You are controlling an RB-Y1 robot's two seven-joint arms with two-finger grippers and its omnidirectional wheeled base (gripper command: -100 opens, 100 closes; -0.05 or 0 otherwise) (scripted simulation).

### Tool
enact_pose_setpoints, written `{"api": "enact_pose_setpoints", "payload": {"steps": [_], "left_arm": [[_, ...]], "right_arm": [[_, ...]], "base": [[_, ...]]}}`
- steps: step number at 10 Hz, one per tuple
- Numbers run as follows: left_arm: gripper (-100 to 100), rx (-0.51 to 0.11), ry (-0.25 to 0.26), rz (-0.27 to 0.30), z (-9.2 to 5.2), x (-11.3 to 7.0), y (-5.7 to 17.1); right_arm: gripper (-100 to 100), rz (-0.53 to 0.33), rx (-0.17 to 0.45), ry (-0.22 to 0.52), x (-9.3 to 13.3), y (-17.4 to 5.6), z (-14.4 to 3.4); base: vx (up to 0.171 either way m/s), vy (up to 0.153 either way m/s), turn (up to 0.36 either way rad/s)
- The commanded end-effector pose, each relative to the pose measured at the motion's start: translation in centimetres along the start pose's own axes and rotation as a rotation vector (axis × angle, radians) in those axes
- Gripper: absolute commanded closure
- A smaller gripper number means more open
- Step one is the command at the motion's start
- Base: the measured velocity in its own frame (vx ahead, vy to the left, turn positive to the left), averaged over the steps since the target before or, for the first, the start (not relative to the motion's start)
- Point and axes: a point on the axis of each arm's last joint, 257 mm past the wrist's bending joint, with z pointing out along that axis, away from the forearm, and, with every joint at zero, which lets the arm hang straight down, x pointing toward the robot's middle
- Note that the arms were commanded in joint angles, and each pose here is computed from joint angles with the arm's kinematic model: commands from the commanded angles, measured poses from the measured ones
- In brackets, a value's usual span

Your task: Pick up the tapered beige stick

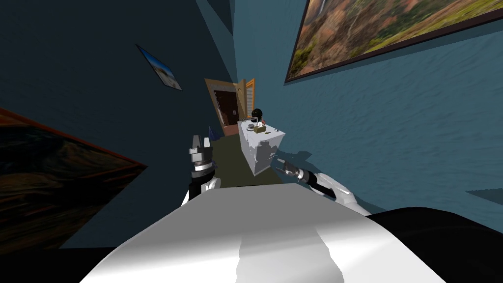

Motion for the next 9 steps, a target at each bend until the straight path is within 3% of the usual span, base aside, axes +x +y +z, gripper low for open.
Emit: {"api": "enact_pose_setpoints", "payload": {"steps": [1,4,9], "left_arm": [[0,0.0,0.0,0.0,0.0,0.0,0.0],[0,0.0,0.0,0.0,0.0,0.0,0.0],[0,0.0,0.0,0.0,0.0,0.0,0.0]], "right_arm": [[-100,-0.074,-0.033,0.078,0.7,-0.7,-1.4],[-100,-0.173,-0.085,0.214,2.2,-1.6,-3.4],[-100,-0.366,-0.178,0.455,3.1,-5.0,-8.4]], "base": [[0.007,0.107,-0.025],[0.018,0.086,-0.015],[0.038,0.093,0.01]]}}
